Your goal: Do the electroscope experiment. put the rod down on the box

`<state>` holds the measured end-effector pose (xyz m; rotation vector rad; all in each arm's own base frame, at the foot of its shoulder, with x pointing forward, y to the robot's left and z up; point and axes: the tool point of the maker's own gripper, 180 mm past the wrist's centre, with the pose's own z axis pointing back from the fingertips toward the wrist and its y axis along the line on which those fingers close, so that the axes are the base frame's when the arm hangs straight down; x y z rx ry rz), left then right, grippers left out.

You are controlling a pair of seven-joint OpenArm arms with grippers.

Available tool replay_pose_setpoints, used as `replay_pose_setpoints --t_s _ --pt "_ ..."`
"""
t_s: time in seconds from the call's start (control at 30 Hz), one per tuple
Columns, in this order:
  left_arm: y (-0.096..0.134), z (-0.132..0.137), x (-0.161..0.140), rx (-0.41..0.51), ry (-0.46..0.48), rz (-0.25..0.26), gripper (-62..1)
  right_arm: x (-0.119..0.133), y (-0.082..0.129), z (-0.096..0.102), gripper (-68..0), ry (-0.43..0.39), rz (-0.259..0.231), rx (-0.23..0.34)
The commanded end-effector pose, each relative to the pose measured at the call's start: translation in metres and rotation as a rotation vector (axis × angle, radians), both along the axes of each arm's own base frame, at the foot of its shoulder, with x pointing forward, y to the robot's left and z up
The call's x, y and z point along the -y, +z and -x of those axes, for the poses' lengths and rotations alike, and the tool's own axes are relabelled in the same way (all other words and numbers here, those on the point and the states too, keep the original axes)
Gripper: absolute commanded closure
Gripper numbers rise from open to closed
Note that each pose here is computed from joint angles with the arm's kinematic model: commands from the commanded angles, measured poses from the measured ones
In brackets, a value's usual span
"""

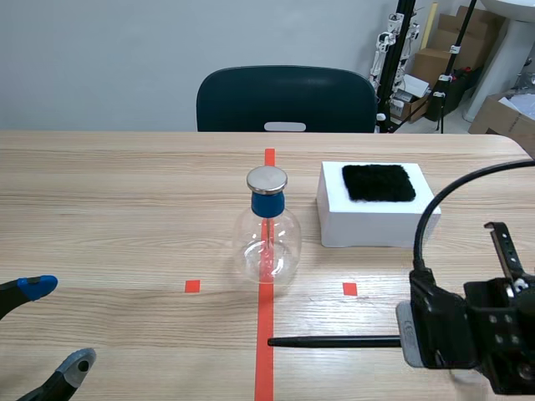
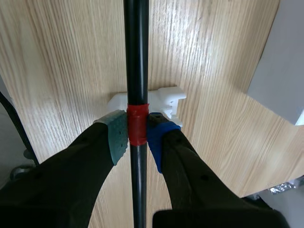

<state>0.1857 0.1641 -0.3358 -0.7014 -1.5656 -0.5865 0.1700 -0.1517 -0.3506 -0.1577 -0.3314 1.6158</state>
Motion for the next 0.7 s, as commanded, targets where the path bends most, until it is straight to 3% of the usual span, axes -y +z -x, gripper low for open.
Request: replay_pose_setpoints --t_s 0.0,0.2,0.37,0.5,0.67 --pt "0.008 -0.004 -0.005 0.031 0.009 0.004 -62.3 0.003 0.007 -0.009 -0.2 0.015 0.016 0.012" --pt "0.008 -0.004 -0.005 0.031 0.009 0.004 -62.3 0.009 0.004 -0.012 -0.2 0.002 0.06 -0.013" --pt "0.008 -0.004 -0.005 0.031 0.009 0.004 -62.3 0.011 -0.011 -0.016 -0.2 -0.027 0.094 -0.037" --pt "0.008 -0.004 -0.005 0.031 0.009 0.004 -62.3 0.007 -0.023 -0.018 -0.2 -0.047 0.095 -0.068" --pt "0.008 -0.004 -0.005 0.031 0.009 0.004 -62.3 -0.002 -0.025 -0.026 -0.2 -0.04 0.082 -0.064"
